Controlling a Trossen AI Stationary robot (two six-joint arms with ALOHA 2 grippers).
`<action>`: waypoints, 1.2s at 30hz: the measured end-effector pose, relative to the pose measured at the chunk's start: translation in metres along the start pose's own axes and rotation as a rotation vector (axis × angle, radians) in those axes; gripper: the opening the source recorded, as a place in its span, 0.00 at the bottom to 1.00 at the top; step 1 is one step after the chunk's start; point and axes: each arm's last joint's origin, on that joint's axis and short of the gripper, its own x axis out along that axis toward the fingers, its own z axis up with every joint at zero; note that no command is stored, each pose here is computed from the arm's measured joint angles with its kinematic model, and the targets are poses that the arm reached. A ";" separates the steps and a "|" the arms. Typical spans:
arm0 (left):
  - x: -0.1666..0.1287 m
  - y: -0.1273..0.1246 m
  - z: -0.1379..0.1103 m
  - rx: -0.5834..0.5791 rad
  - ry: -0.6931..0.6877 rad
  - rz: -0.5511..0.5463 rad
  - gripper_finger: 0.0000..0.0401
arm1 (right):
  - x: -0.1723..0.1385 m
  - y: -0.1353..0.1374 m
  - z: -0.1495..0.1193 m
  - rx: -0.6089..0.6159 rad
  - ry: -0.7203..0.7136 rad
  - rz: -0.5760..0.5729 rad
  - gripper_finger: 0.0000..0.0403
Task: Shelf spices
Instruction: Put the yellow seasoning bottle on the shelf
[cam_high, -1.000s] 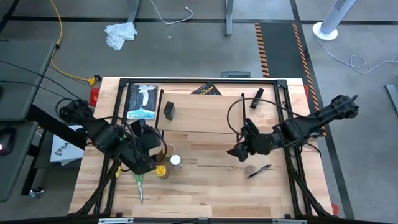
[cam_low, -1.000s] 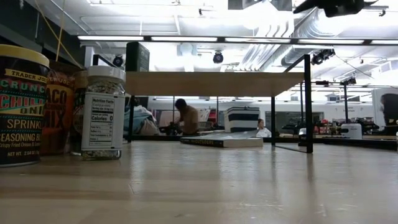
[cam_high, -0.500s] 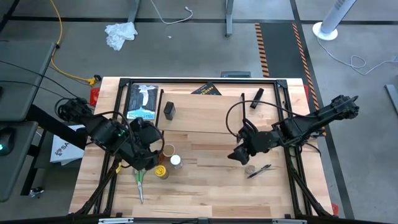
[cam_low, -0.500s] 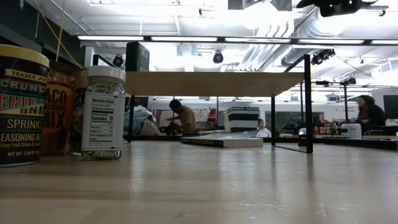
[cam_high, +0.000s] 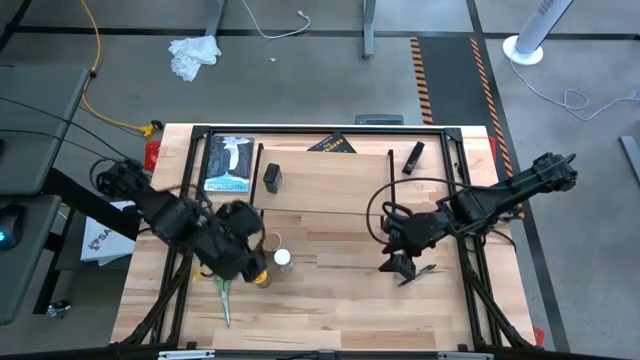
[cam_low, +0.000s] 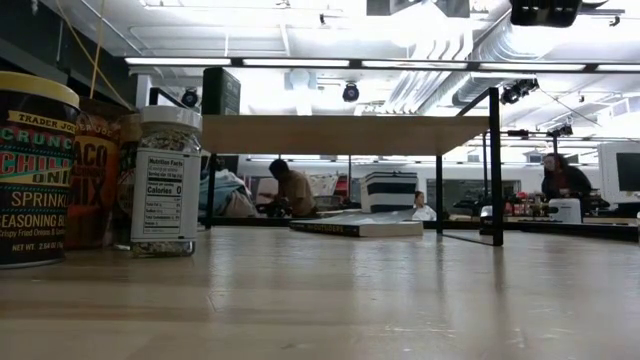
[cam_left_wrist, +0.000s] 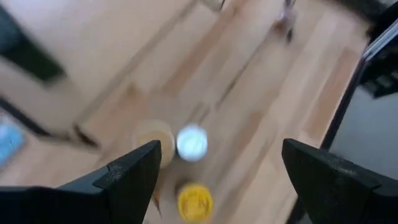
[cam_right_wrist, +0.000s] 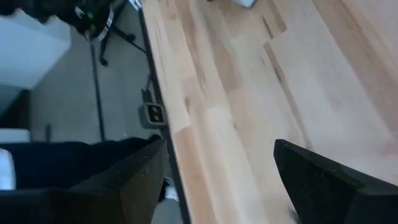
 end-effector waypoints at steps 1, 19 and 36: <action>0.005 -0.004 -0.006 -0.007 0.047 0.019 0.82 | 0.000 -0.001 -0.001 -0.011 0.009 -0.011 0.73; 0.097 -0.064 -0.079 0.591 0.377 0.209 0.81 | 0.000 -0.006 -0.003 -0.170 0.013 -0.086 0.73; 0.117 -0.017 -0.087 0.775 0.437 0.082 0.72 | -0.001 -0.008 -0.001 -0.076 -0.069 -0.154 0.73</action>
